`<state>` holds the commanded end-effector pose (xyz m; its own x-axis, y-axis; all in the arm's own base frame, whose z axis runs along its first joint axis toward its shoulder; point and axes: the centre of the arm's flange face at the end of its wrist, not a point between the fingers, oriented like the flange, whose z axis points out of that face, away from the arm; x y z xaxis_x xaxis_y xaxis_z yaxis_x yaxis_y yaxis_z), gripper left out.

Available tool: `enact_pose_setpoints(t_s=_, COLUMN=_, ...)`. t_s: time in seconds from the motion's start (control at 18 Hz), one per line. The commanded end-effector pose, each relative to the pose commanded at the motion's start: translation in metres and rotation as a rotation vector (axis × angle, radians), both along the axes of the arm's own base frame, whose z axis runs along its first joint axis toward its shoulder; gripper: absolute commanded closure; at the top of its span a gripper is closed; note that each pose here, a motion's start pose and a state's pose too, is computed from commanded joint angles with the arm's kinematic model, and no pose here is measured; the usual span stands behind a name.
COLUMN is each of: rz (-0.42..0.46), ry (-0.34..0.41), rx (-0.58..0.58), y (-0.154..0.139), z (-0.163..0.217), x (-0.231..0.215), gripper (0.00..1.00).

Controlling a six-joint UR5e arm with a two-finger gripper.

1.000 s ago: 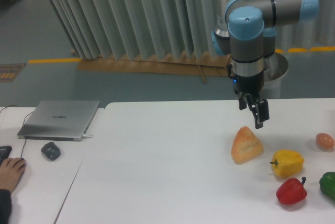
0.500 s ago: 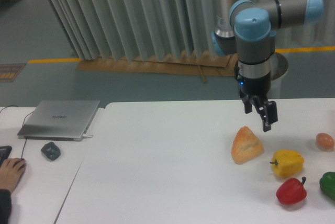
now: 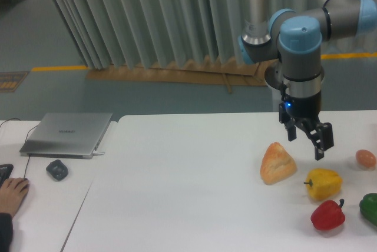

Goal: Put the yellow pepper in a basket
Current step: 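Move the open gripper over the yellow bell pepper, then lower the gripper onto the yellow pepper and close on it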

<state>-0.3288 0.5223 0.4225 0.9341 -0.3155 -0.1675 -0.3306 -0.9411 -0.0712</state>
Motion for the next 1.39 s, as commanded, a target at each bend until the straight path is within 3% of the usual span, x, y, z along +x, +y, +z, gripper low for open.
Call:
enact_pose_setpoints(t_s=0.11, rz=-0.080, ry=0.000, rx=-0.070, y=-0.004, z=-0.016, x=0.003, gripper=0.00)
enact_pose_setpoints(t_s=0.33, rz=-0.119, ry=-0.029, rx=-0.157, y=-0.011, z=-0.051, x=0.008, gripper=0.00)
enact_pose_setpoints(t_s=0.44, rz=-0.181, ry=-0.026, rx=-0.241, y=-0.018, z=-0.076, x=0.010, gripper=0.00)
enact_pose_setpoints(t_s=1.39, rz=-0.177, ry=-0.020, rx=-0.296, y=-0.010, z=-0.113, x=-0.022, gripper=0.00)
